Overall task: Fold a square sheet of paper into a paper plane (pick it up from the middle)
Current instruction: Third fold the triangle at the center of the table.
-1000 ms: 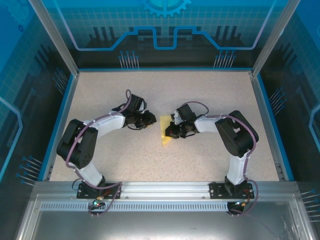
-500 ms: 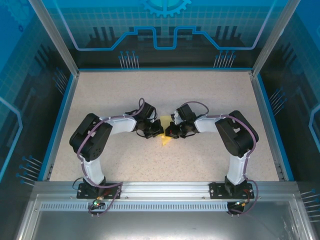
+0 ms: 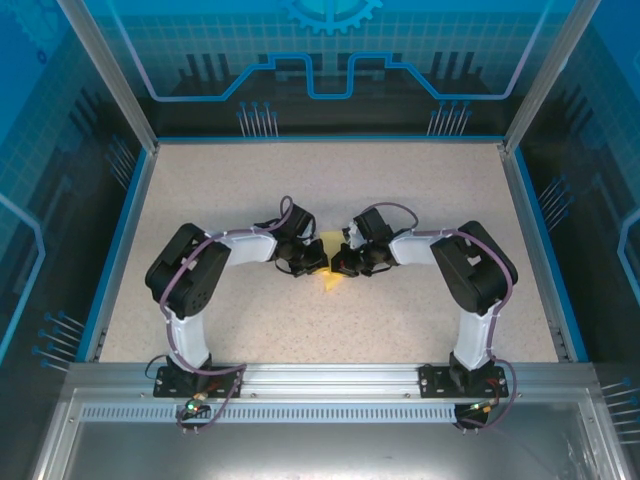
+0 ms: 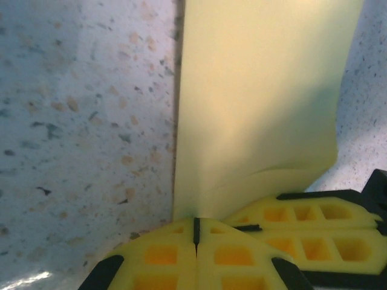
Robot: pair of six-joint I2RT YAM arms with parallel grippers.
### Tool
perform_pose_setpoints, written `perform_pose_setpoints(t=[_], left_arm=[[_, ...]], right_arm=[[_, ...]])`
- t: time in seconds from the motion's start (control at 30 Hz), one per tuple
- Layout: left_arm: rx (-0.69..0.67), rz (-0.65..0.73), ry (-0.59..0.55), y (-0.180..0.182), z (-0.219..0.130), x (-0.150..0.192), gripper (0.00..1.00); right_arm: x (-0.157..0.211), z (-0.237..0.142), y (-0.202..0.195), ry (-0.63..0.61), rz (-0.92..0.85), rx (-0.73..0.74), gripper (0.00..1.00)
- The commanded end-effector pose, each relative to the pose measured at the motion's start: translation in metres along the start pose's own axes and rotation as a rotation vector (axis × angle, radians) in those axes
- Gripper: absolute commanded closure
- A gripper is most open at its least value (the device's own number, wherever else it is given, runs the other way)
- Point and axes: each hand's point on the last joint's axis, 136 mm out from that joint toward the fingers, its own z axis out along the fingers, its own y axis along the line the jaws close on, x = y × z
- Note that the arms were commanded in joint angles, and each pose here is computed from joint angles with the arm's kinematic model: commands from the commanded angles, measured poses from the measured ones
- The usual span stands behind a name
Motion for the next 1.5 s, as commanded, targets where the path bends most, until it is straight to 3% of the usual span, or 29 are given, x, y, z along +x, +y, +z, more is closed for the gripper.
perform_pose_setpoints(t=[0.0, 0.23, 0.4, 0.83, 0.97, 1.13, 1.47], left_arm=[[-0.12, 0.003, -0.006, 0.026, 0.009, 0.003, 1.0], [-0.176, -0.004, 0.0, 0.038, 0.01, 0.006, 1.0], [-0.199, 0.003, 0.0, 0.04, 0.008, 0.008, 1.0], [-0.303, 0.004, 0.021, 0.058, 0.0, 0.014, 1.0], [-0.302, 0.005, 0.031, 0.06, 0.003, 0.016, 1.0], [-0.296, 0.017, 0.033, 0.056, 0.004, 0.016, 1.0], [-0.314, 0.017, 0.032, 0.059, 0.003, 0.016, 1.0]], right_arm=[[0.002, -0.01, 0.011, -0.013, -0.025, -0.044, 1.0], [-0.009, -0.025, 0.017, -0.066, -0.054, -0.107, 1.0], [0.002, -0.018, -0.019, -0.038, 0.002, -0.051, 1.0], [-0.008, -0.024, -0.059, -0.081, 0.107, 0.02, 1.0], [-0.022, -0.034, -0.051, -0.132, 0.105, 0.009, 1.0], [-0.034, -0.05, -0.013, -0.196, 0.002, -0.039, 1.0], [-0.037, -0.019, -0.006, -0.101, 0.001, -0.046, 1.0]])
